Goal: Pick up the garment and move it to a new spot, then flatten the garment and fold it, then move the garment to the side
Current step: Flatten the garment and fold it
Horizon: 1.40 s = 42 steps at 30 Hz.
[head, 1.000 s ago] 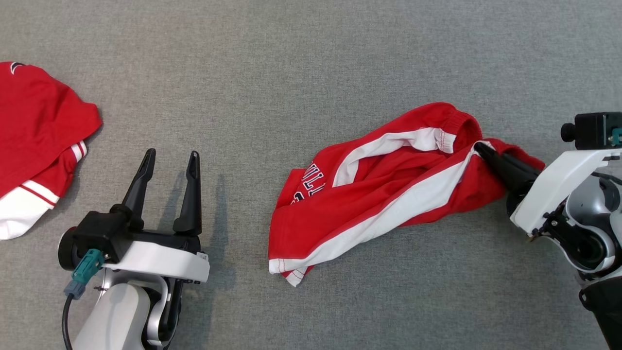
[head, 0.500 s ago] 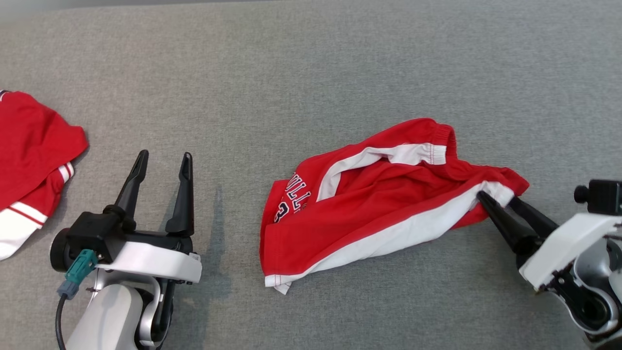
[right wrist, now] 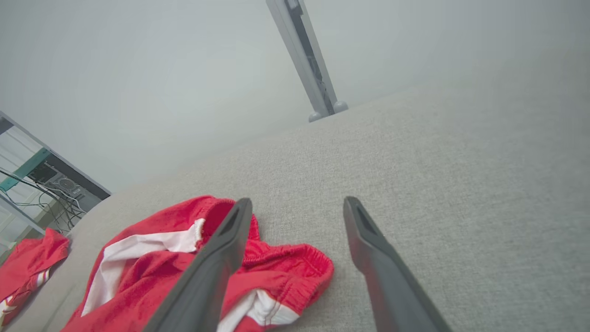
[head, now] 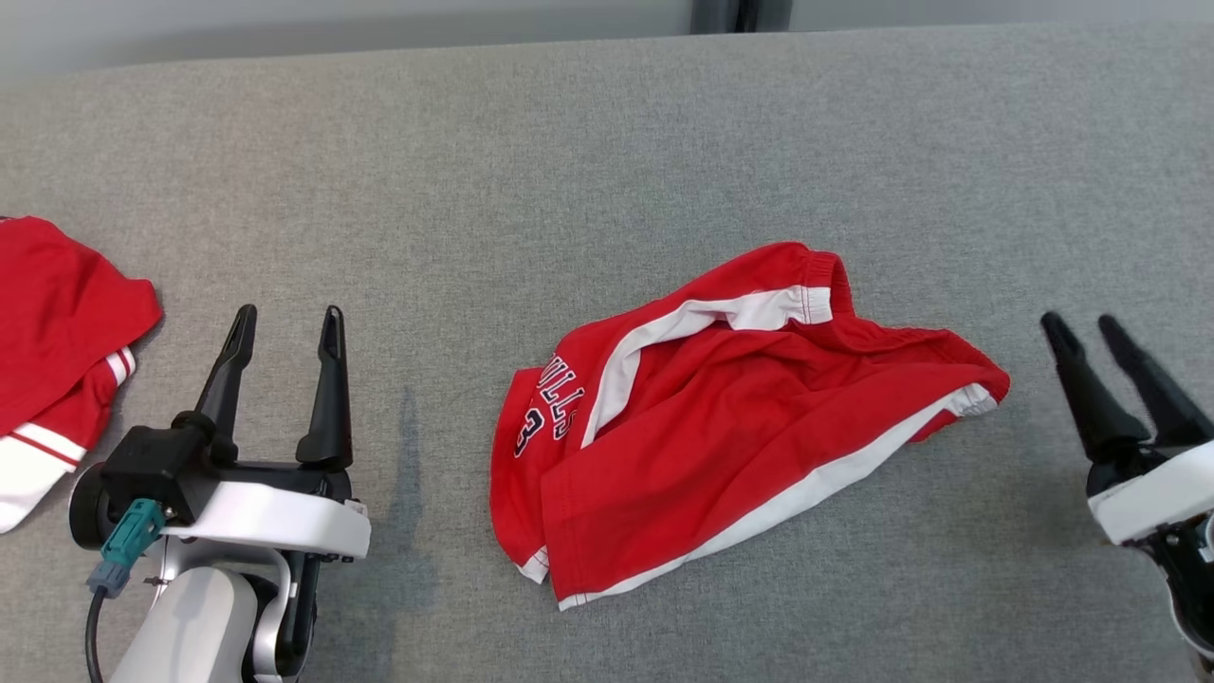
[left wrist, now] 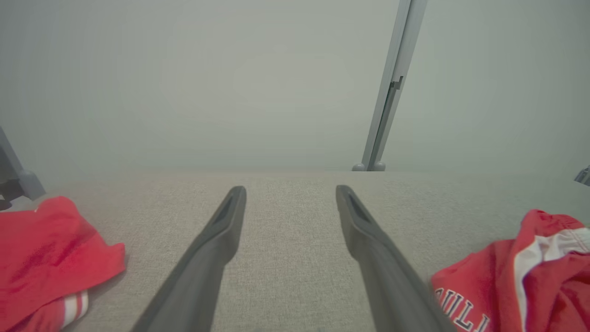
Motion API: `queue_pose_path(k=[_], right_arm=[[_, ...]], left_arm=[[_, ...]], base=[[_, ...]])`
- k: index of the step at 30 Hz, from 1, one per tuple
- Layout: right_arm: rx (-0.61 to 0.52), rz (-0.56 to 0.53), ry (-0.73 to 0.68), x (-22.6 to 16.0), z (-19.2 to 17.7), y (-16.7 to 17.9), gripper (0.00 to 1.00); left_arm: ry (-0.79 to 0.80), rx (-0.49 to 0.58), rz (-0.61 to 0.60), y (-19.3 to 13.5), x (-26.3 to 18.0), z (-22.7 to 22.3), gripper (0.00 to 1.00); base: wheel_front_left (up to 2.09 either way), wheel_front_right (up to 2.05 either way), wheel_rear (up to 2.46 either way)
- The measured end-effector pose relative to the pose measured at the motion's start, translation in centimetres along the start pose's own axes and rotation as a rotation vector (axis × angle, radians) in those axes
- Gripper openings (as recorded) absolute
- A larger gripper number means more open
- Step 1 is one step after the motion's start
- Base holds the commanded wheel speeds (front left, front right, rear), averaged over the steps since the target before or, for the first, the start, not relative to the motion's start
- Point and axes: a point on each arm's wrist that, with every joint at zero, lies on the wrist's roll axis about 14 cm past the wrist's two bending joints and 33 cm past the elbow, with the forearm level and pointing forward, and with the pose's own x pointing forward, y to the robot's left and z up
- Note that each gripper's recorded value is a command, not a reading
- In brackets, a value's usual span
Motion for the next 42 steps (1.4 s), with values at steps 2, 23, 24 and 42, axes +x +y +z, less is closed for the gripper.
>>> queue_pose_path(k=[2, 23, 24, 42], right_arm=[[-0.035, 0.003, -0.062, 0.0, 1.4, 0.4, 1.00], [-0.379, 0.060, -0.344, -3.7, 5.0, 8.1, 1.00], [-0.378, 0.053, -0.339, -3.9, 4.9, 7.9, 1.00], [-0.356, 0.034, -0.295, -3.5, 3.8, 7.3, 1.00]], left_arm=[[-0.009, 0.001, 0.002, 0.0, -0.1, 0.4, 1.00], [-0.067, 0.013, 0.021, -0.4, -4.5, 3.4, 1.00], [-0.063, 0.012, 0.016, -0.6, -4.7, 3.4, 1.00], [0.207, -0.056, -0.215, -6.7, -5.4, -1.3, 1.00]], base=[[0.00, 0.00, 0.00], [0.00, 0.00, 0.00], [0.00, 0.00, 0.00], [0.00, 0.00, 0.00]])
